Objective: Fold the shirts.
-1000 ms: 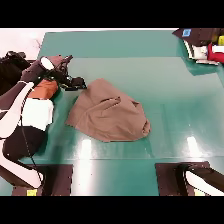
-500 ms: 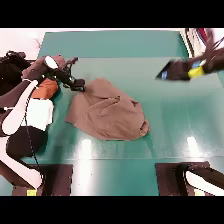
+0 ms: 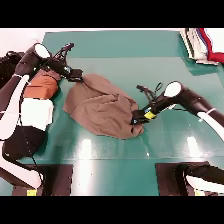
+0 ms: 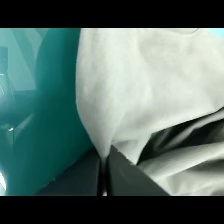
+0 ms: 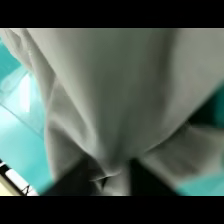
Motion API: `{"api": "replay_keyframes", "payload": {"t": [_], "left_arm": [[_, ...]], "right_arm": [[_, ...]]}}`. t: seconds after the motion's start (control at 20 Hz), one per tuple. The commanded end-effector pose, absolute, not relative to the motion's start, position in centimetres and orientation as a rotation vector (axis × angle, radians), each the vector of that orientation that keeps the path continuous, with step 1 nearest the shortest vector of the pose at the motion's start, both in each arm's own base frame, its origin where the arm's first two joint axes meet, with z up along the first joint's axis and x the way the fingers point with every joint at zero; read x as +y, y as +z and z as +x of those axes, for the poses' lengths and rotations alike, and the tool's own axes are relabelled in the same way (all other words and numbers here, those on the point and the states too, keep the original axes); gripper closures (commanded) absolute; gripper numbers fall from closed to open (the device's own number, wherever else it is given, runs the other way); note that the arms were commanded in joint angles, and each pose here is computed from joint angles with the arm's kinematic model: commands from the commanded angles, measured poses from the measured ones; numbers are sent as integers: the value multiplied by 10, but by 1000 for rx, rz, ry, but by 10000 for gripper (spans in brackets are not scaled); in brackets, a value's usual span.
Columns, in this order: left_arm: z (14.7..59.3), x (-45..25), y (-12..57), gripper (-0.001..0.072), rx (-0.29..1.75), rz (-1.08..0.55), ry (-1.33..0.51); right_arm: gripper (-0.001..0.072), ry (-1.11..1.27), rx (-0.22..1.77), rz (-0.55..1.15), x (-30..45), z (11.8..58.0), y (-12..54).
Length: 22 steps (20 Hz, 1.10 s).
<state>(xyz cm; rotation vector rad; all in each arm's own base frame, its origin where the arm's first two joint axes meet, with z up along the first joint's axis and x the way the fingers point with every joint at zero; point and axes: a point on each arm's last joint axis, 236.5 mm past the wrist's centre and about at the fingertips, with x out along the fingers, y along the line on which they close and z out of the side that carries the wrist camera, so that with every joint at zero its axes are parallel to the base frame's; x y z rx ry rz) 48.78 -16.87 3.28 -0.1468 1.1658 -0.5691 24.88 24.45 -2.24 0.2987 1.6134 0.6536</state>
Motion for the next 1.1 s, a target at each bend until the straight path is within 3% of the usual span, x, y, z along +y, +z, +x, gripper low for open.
{"api": "replay_keyframes", "payload": {"t": [0.0, 0.1, 0.25, 0.45, 0.55, 0.75, 0.9, 1.05], "left_arm": [[482, -167, 44, 681, 1167, -144, -575], [487, -159, 86, 682, 1068, -137, -561], [479, -133, 226, 682, 749, -117, -517], [375, -121, 422, 681, 289, 13, -518], [308, -121, 484, 681, 118, 46, -522], [215, -117, 535, 681, -73, 83, -516], [195, -131, 533, 682, -65, 73, -585], [207, -156, 499, 681, 71, 6, -718]], "right_arm": [[691, 684, 1553, 271, 272, 261, -28], [692, 691, 1445, 217, 260, 284, 11], [692, 589, 1186, 37, 192, 317, 117], [691, 380, 803, 4, 100, 308, 280], [692, 297, 644, 18, 70, 288, 339], [691, 146, 490, 29, 29, 258, 397], [691, 102, 471, 30, 15, 260, 416], [691, 167, 542, 50, 24, 288, 405]]}}
